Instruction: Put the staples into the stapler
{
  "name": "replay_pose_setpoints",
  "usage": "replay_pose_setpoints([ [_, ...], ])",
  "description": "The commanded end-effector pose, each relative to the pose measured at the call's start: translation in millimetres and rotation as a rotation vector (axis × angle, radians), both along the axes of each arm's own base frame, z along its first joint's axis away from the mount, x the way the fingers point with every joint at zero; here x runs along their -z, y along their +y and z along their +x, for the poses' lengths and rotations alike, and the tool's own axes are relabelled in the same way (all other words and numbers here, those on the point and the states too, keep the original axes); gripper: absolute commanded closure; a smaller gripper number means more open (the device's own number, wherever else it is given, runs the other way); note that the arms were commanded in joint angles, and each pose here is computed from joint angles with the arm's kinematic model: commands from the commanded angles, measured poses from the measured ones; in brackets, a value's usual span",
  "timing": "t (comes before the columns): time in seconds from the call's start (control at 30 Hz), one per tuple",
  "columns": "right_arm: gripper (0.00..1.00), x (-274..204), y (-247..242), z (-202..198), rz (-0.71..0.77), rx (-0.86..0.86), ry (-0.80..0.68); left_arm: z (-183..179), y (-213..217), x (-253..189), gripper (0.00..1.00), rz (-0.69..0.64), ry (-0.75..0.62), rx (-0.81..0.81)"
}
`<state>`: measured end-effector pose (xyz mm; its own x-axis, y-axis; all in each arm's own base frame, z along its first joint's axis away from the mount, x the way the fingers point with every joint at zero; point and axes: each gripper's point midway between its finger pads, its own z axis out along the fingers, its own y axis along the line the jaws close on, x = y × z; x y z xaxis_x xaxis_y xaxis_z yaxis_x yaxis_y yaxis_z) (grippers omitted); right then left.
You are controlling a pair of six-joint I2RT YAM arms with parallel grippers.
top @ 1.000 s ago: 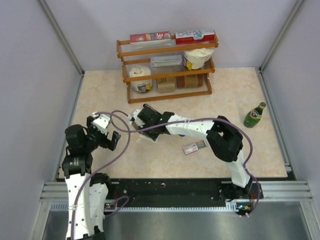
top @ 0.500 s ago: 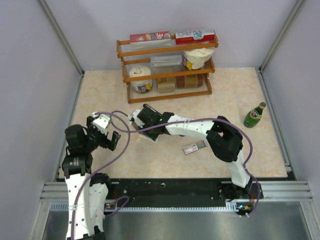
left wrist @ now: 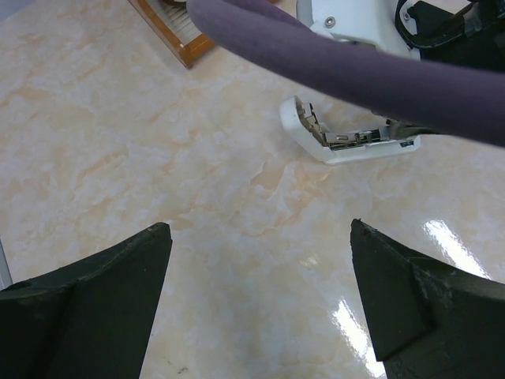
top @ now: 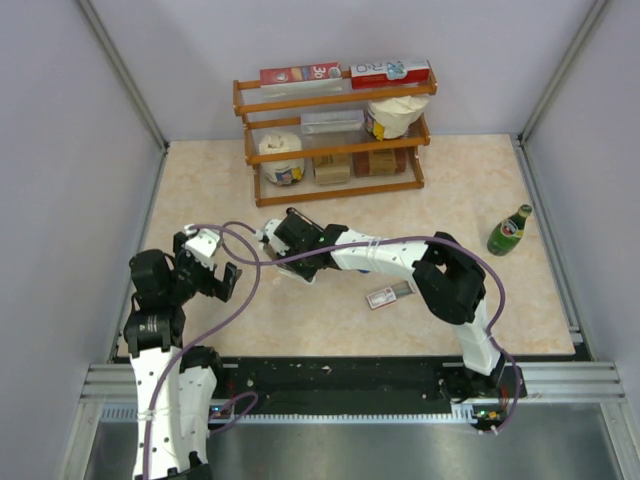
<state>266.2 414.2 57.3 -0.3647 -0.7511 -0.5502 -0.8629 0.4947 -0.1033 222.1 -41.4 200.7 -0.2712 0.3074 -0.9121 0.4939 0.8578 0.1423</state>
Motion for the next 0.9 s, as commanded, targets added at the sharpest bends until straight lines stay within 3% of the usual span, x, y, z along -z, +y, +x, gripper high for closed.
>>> replay_pose_setpoints([
  [0.0,0.84,-5.0,4.4,-4.1,0.003,-0.022,-0.030,3.6,-0.2,-7.9,0.01,0.001,-0.045,0.007],
  [0.87,0.82,-17.7,5.8,-4.1,0.024,-0.021,-0.045,3.3,0.2,-8.5,0.01,0.001,-0.048,0.005],
])
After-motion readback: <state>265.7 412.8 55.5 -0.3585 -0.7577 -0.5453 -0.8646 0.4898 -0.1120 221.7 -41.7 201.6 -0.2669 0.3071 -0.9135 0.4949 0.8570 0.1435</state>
